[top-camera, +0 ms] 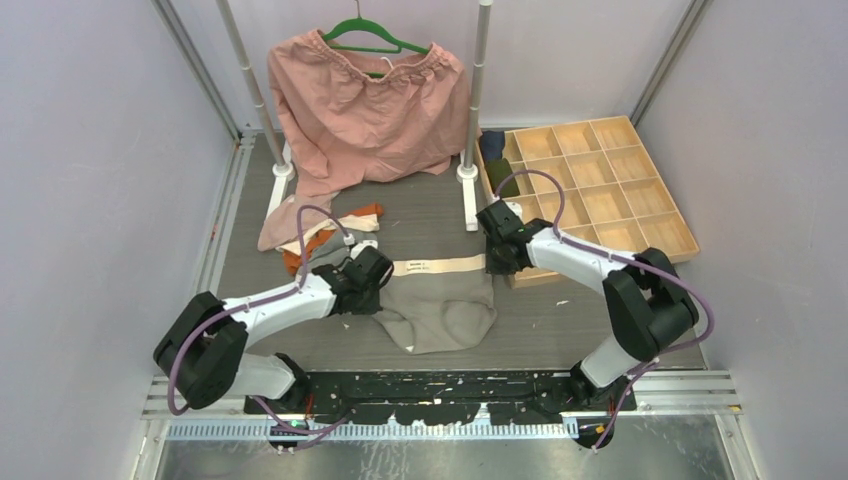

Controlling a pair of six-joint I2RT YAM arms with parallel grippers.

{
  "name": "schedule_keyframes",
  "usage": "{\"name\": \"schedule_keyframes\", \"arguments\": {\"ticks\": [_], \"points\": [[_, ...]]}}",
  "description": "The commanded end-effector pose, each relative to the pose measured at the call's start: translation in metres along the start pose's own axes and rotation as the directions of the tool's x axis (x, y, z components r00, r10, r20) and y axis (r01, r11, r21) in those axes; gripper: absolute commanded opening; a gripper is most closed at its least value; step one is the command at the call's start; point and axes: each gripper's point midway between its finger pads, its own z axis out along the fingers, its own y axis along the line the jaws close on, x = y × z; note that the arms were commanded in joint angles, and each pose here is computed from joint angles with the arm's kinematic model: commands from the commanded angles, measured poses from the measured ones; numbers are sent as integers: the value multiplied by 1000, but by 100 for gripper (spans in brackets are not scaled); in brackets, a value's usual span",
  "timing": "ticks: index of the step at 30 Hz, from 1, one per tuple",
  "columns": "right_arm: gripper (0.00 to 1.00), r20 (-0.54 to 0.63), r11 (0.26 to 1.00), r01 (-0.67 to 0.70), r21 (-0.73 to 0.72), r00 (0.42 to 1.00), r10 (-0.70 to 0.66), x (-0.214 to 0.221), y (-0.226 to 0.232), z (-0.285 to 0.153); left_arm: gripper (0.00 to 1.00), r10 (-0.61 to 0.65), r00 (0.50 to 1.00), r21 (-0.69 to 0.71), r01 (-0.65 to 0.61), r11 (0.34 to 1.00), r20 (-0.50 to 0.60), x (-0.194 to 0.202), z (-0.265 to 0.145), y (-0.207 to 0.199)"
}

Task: Roll the underwear
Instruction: Flatten out the underwear at the center of the board.

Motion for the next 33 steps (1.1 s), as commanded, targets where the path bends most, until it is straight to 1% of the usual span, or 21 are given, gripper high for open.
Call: {"name": "schedule_keyframes", "arguments": {"ticks": [1, 3, 6, 7, 10, 12, 14, 17, 19, 26, 29, 33], "points": [[23, 110, 999, -26, -43, 993, 31, -27, 3, -30, 4, 76, 996, -23, -75, 997, 48, -29, -10, -2], [23, 132, 993, -21, -117, 991, 37, -31, 14, -41, 7, 92, 993, 14, -93, 996, 68, -39, -17, -12], [25, 152, 976, -9, -219, 987, 44, -34, 28, -59, 14, 93, 990, 112, -104, 988, 104, -48, -32, -28], [25, 151, 966, -2, -257, 988, 43, -33, 33, -63, 16, 88, 989, 154, -106, 982, 115, -50, -38, -35], [25, 122, 935, 16, -355, 992, 29, -29, 52, -68, 20, 69, 987, 255, -105, 961, 143, -48, -51, -49], [25, 102, 931, 13, -365, 994, 27, -30, 57, -63, 19, 58, 988, 330, -103, 938, 143, -40, -53, -62], [24, 96, 937, 7, -349, 995, 28, -33, 58, -57, 14, 64, 991, 376, -105, 920, 118, -23, -48, -70], [24, 86, 941, 4, -338, 996, 26, -35, 61, -48, 8, 82, 992, 407, -115, 906, 97, -6, -39, -78], [24, 76, 944, 5, -331, 997, 21, -35, 63, -42, 6, 95, 993, 437, -119, 892, 76, 5, -35, -84], [23, 45, 957, 15, -289, 999, -3, -40, 67, -19, 2, 112, 994, 379, -108, 919, 12, 23, -16, -74], [24, 38, 965, 23, -262, 999, -13, -41, 67, -5, 1, 105, 994, 322, -98, 942, -7, 28, -12, -62], [24, 20, 990, 45, -134, 999, -42, -37, 47, 17, 1, 90, 995, 255, -74, 964, -52, 39, -8, -45]]}}
